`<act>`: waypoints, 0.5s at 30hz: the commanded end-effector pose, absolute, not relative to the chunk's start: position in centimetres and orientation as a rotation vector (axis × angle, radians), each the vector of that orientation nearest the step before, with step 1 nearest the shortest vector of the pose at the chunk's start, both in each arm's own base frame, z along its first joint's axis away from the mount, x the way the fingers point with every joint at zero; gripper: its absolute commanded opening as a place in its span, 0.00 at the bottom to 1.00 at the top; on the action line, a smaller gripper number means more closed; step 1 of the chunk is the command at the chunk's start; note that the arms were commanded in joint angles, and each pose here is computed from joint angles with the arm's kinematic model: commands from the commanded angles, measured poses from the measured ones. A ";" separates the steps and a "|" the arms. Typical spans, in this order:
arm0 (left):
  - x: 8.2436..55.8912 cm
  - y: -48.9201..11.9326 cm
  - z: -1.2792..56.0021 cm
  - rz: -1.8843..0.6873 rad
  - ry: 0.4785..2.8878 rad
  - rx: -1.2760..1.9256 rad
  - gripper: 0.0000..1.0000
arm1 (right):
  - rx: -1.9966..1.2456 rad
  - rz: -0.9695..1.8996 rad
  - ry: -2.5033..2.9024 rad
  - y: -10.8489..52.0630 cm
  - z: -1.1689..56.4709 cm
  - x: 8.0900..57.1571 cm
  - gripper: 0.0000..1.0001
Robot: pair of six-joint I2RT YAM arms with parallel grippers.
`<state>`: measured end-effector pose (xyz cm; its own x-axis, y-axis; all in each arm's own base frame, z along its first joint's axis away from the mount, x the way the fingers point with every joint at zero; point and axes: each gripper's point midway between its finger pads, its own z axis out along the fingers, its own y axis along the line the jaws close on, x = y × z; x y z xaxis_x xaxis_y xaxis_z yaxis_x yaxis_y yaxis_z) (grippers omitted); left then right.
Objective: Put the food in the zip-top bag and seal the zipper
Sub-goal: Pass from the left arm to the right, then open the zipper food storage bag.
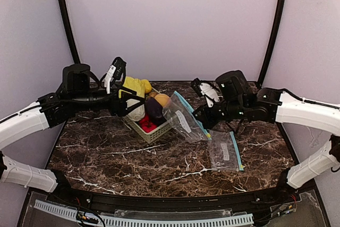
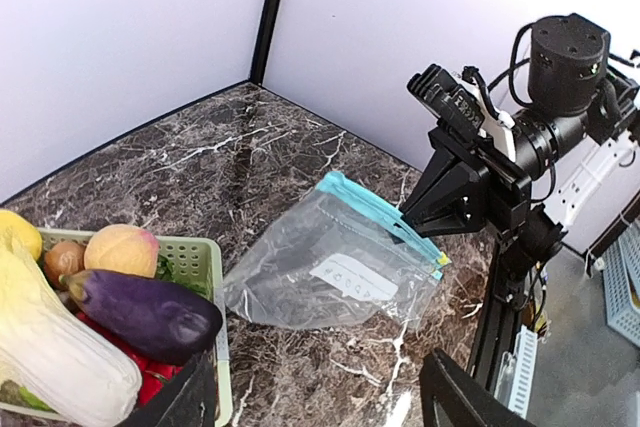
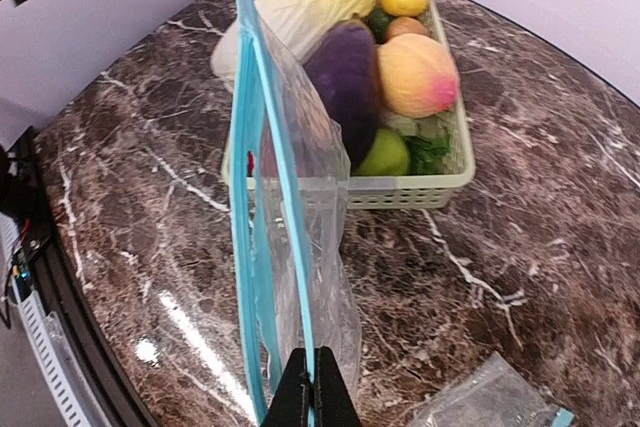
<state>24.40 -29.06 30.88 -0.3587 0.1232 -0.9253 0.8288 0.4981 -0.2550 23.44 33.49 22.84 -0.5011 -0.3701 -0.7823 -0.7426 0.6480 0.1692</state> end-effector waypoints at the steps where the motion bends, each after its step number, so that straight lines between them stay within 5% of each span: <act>1: 25.2 -29.3 29.9 -1.047 1.885 0.442 0.70 | -0.733 0.466 2.145 32.1 23.4 24.6 0.00; 15: 21.2 -36.1 23.9 -1.321 1.983 0.216 0.76 | -0.712 0.698 2.143 39.4 21.0 21.1 0.00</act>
